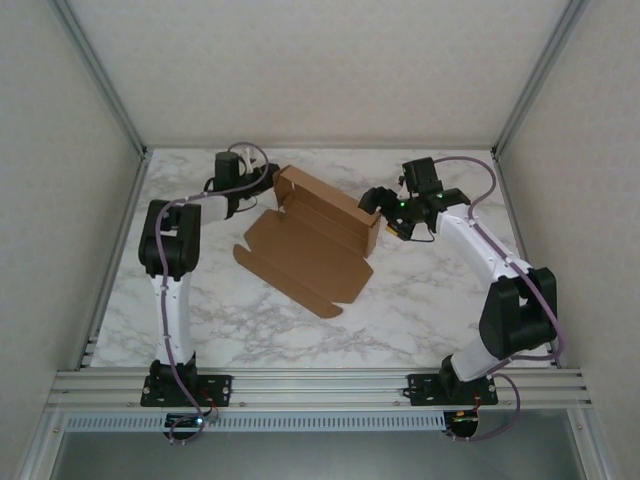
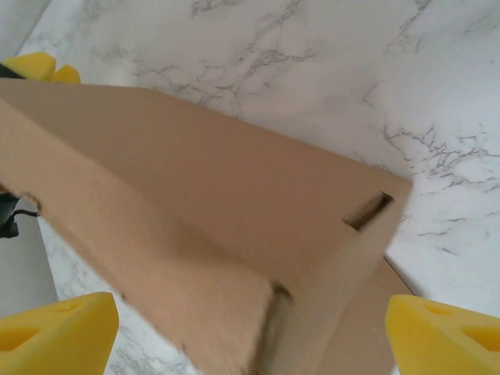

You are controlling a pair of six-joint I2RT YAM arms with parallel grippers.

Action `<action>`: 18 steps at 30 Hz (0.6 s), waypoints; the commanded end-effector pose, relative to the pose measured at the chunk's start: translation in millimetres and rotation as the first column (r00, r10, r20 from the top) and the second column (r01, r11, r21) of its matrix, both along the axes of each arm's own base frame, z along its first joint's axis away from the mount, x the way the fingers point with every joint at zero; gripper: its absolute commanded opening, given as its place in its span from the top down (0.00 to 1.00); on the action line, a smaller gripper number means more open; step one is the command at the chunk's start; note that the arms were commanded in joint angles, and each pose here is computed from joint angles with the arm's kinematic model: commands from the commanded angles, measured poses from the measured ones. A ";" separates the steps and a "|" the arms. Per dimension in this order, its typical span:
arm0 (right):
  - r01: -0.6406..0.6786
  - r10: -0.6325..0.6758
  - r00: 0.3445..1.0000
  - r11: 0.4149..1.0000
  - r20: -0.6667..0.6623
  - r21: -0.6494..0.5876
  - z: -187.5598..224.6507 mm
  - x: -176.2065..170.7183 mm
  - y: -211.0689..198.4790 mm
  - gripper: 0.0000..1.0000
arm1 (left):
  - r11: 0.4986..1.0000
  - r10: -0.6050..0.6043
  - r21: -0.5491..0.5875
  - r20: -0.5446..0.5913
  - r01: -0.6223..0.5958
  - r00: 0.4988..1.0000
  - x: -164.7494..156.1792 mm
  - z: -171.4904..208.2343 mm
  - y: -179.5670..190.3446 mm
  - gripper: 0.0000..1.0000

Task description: Fold the paper box

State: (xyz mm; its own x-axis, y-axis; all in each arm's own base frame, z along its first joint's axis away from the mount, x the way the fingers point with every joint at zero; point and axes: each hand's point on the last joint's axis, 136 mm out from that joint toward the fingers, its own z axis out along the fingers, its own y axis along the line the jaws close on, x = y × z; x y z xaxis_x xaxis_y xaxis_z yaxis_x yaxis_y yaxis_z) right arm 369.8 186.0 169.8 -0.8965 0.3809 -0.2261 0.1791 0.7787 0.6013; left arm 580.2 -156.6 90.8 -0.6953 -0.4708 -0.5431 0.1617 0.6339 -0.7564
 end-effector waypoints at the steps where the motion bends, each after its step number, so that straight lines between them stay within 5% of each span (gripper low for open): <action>1: -0.066 0.067 0.997 0.998 0.045 -0.018 3.4 14.5 0.6 0.10 | 0.996 -0.029 -0.081 0.141 0.040 0.990 -15.5 61.1 -11.2 0.49; 12: -0.099 0.107 0.992 0.989 0.066 -0.114 2.5 40.2 -25.1 0.11 | 0.999 0.017 -0.039 0.167 -0.011 0.986 -94.1 81.6 -17.5 0.51; 18: -0.053 0.065 0.994 0.990 0.090 -0.130 7.3 49.3 -46.4 0.12 | 0.958 0.117 0.222 0.267 -0.179 0.957 -123.5 90.0 25.5 0.47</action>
State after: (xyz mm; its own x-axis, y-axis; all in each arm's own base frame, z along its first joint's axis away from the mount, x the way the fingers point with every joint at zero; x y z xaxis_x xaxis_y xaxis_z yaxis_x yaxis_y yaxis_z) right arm 415.1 149.1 173.2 -0.8943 0.2999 -0.3322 0.0834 0.8410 0.5346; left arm 461.4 -160.2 172.5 -0.5604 -0.4646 -0.6857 0.2490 0.6951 -0.6744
